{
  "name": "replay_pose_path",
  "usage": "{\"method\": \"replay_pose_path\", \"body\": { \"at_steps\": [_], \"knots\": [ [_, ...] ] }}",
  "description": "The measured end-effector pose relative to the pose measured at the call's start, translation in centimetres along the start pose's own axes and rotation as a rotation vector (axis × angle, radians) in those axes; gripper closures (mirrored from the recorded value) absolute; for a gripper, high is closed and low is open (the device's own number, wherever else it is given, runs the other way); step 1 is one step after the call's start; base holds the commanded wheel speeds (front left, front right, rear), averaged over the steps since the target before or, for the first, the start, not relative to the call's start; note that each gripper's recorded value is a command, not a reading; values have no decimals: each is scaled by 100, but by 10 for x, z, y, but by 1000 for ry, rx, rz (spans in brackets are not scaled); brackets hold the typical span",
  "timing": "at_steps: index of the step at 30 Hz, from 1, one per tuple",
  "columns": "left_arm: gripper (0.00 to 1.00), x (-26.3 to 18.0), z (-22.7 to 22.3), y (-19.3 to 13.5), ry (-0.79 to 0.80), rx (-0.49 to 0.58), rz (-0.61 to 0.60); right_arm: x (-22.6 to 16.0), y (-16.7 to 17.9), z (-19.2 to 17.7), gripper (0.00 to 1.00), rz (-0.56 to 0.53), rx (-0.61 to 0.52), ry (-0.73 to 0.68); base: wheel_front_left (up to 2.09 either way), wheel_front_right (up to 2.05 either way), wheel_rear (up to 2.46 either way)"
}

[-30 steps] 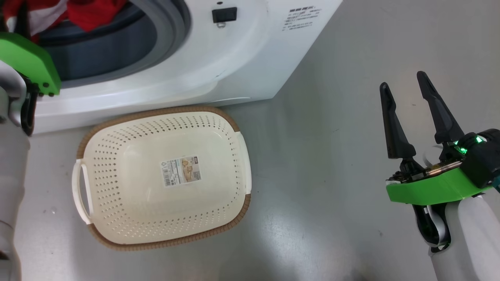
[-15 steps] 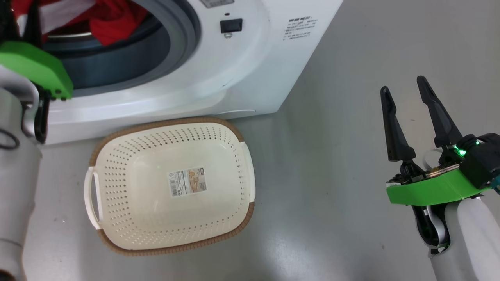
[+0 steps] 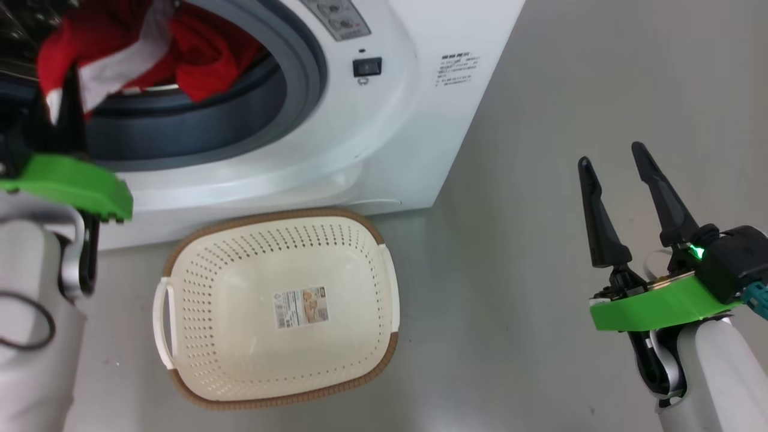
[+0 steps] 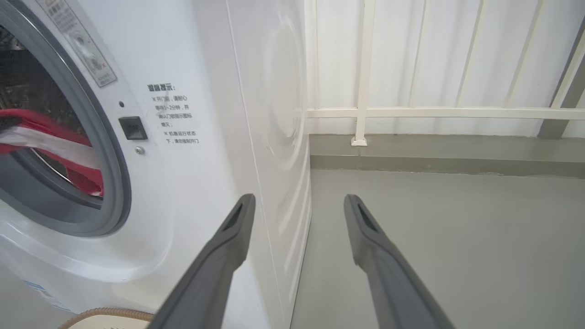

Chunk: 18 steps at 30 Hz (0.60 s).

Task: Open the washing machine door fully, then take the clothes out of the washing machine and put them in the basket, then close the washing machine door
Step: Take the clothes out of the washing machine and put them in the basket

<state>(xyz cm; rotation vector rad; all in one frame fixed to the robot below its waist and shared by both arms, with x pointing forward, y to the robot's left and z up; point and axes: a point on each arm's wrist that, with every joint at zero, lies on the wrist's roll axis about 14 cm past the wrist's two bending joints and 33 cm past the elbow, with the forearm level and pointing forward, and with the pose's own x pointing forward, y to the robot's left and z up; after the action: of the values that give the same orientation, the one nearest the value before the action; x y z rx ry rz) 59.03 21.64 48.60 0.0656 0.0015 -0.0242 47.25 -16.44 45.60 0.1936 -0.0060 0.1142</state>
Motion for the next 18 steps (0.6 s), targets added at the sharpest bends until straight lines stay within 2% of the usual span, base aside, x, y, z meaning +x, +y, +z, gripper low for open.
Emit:
{"method": "replay_pose_path", "body": {
  "at_steps": [18],
  "knots": [
    [100,-96,75,6,-224,-15,48,-36,17,40,0,26,18,-67,0,0,0]
  ]
}}
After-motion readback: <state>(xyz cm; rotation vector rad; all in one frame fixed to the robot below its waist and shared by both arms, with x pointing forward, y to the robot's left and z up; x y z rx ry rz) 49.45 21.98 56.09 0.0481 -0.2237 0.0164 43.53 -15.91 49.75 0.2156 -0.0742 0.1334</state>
